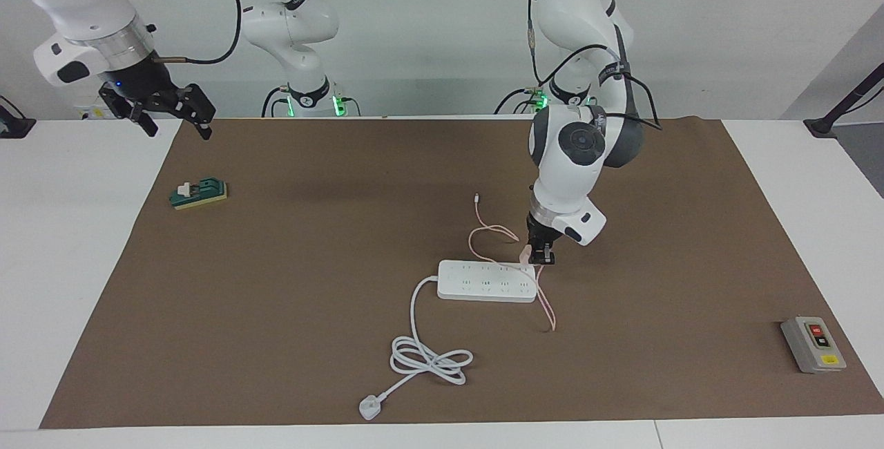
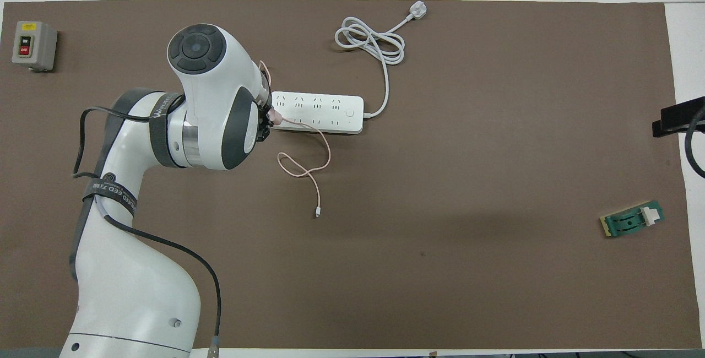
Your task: Plug charger into power strip
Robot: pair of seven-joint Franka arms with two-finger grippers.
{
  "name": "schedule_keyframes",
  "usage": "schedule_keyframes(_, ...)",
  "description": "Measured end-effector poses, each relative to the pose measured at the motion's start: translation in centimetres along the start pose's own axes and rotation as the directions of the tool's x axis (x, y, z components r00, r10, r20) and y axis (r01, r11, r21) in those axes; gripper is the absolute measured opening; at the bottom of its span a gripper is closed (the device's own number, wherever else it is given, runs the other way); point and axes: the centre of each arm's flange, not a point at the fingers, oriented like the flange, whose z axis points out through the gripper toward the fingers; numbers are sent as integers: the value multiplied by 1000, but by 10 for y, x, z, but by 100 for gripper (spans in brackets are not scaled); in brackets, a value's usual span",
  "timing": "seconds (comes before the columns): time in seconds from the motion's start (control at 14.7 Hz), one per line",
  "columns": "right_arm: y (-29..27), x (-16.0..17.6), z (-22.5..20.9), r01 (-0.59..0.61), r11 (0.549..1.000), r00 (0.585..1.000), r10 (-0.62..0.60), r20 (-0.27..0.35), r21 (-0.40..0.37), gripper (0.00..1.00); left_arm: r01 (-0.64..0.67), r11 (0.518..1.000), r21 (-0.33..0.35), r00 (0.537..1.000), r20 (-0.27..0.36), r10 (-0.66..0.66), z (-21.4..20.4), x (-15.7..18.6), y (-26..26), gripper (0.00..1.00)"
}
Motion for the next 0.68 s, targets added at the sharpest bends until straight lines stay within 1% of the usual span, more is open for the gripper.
schedule_keyframes(0.68, 0, 0, 0, 0, 1000, 1000, 0, 0, 0, 100, -9, 1000, -4, 1000, -21, 9, 10, 0, -1, 31)
